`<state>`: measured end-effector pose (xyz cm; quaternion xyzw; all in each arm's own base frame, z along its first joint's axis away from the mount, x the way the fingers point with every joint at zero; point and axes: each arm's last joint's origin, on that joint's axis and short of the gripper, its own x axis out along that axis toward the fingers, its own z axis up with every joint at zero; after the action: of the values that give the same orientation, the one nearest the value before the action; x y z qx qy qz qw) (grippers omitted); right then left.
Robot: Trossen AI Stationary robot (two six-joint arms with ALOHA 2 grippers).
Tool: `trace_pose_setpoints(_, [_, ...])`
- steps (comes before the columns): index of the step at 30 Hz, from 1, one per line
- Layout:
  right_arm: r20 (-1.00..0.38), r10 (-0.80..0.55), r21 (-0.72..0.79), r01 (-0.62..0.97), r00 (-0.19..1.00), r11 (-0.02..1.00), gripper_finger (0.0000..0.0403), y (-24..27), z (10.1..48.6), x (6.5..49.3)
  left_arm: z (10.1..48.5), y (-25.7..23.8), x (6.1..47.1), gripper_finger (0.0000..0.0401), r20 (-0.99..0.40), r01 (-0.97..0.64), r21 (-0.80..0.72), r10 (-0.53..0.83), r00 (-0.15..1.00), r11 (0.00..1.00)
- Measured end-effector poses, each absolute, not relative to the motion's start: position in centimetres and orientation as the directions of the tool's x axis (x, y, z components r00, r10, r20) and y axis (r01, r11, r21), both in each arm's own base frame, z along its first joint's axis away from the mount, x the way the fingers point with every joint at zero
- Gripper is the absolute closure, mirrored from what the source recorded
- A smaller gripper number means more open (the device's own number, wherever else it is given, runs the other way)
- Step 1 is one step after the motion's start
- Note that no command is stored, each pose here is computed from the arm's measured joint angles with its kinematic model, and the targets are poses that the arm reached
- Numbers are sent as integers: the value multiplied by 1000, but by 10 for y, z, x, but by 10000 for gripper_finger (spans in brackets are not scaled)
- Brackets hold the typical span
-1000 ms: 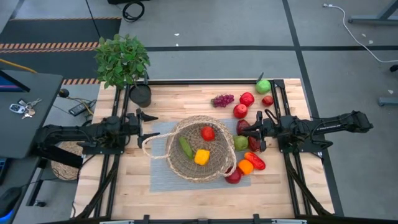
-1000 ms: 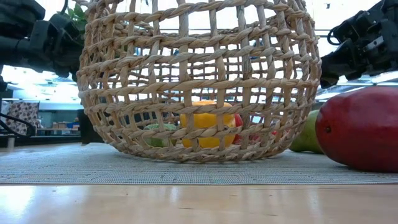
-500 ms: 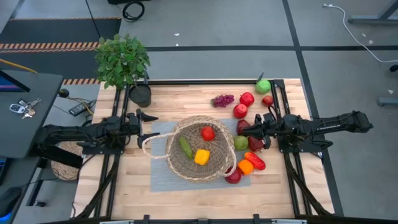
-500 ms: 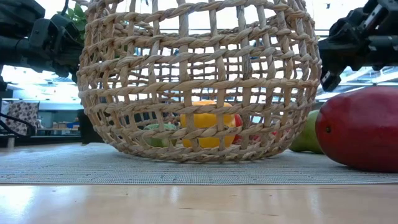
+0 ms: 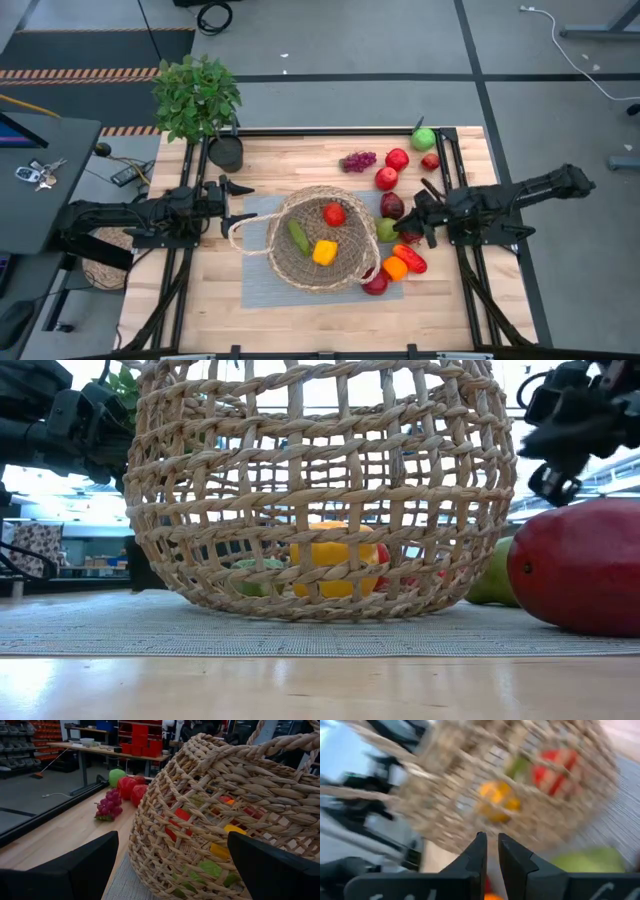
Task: Build produce basket
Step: Put the red mango into the basket
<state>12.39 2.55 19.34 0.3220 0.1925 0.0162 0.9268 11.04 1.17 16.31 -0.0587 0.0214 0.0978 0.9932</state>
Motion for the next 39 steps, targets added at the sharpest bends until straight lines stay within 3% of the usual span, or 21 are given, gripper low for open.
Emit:
trace_pose_setpoints(12, [-598,157,527,238,786,815,351,63,229,128,163,12,110,19,-54,-197,-112,192,980,974])
trace_pose_setpoints(22, [-816,202,400,276,542,874,352,102,225,138,163,12,110,19,-54,-197,-112,192,980,974])
trace_pose_setpoints(27, [-859,238,391,281,453,876,352,131,232,150,163,12,110,19,-54,-197,-112,192,980,974])
trace_pose_setpoints(33, [-925,130,231,255,358,939,352,156,252,158,163,12,110,19,-54,-197,-112,192,980,974])
trace_pose_setpoints(39, [-924,0,65,157,382,985,351,163,260,162,163,12,110,19,-54,-197,-112,192,980,974])
